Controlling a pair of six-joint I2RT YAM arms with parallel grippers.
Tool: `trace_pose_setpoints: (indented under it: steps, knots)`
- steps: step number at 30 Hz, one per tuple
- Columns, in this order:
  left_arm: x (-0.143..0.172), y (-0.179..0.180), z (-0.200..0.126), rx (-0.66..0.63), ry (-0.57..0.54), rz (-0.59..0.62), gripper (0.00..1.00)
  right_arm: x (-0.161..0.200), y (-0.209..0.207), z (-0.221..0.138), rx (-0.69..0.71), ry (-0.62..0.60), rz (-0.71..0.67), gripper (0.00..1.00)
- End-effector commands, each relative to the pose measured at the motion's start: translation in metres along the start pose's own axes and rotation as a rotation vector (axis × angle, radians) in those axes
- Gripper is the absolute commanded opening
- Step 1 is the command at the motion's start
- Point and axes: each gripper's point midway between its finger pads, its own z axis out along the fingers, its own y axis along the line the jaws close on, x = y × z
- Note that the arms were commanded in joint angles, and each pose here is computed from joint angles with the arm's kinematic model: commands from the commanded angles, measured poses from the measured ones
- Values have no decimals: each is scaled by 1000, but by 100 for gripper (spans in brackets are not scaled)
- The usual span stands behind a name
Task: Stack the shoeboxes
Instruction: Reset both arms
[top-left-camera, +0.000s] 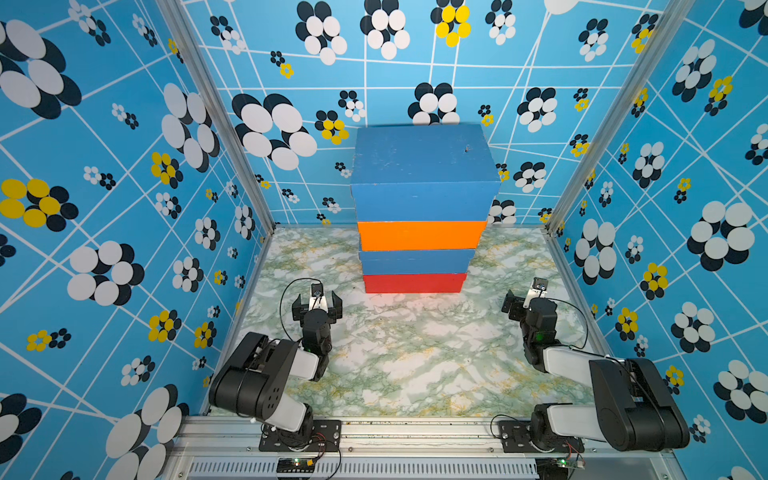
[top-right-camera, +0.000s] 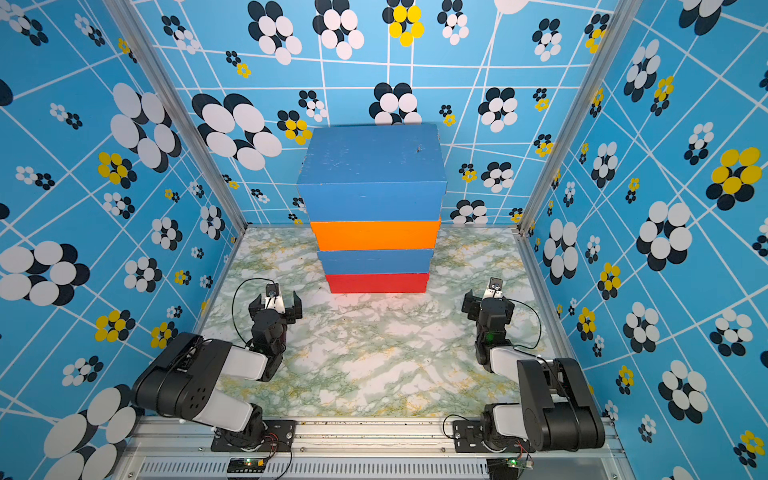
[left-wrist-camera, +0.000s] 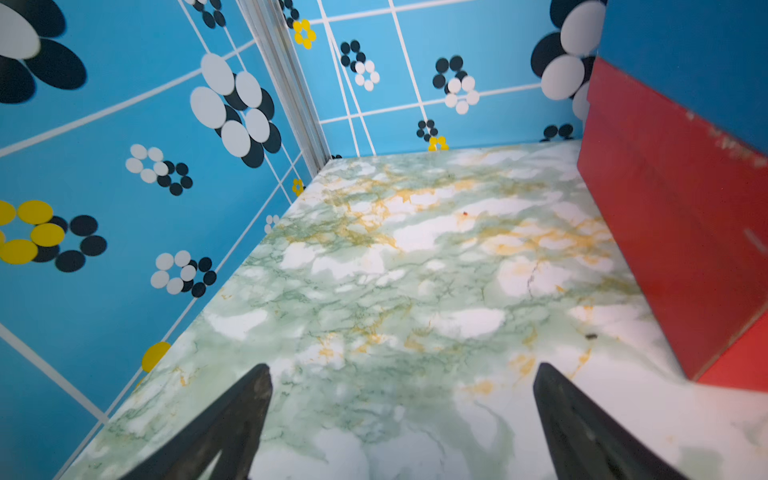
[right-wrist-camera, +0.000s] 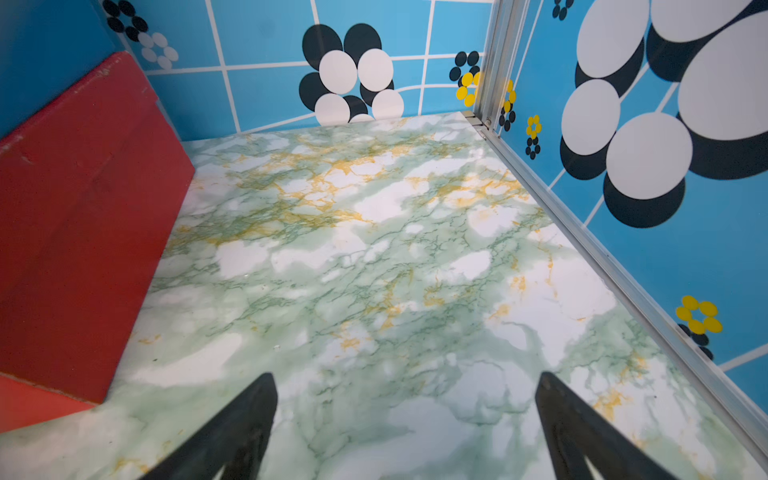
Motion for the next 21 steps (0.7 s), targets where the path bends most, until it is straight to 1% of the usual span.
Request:
trace_pose_setpoints:
  steps: [1,3,6,9,15,17,19,20,21]
  knots:
    - [-25,-1,-2,12,-108,-20,100,-7,3,0,-20,-75,-2,99]
    - [-25,-1,-4,17,-117,-23,99,0,3,1,-21,-90,3,99]
    - [-24,-2,-5,22,-117,-25,100,0,-2,-2,-3,-131,18,99]
    - [-23,-4,-5,37,-117,-20,100,2,-5,-1,21,-104,22,99]
    - [-22,-4,-3,53,-115,-28,99,3,3,13,7,-37,-10,99]
    - [-20,-4,0,71,-101,-43,100,3,6,15,-6,-25,-24,99]
    - [-11,-2,8,86,-57,-68,100,3,9,17,-18,-13,-32,99]
    - [-12,-1,14,73,-62,-63,100,3,10,19,-23,-8,-38,99]
    - [-10,-2,15,75,-41,-58,100,3,12,20,-27,-3,-43,99]
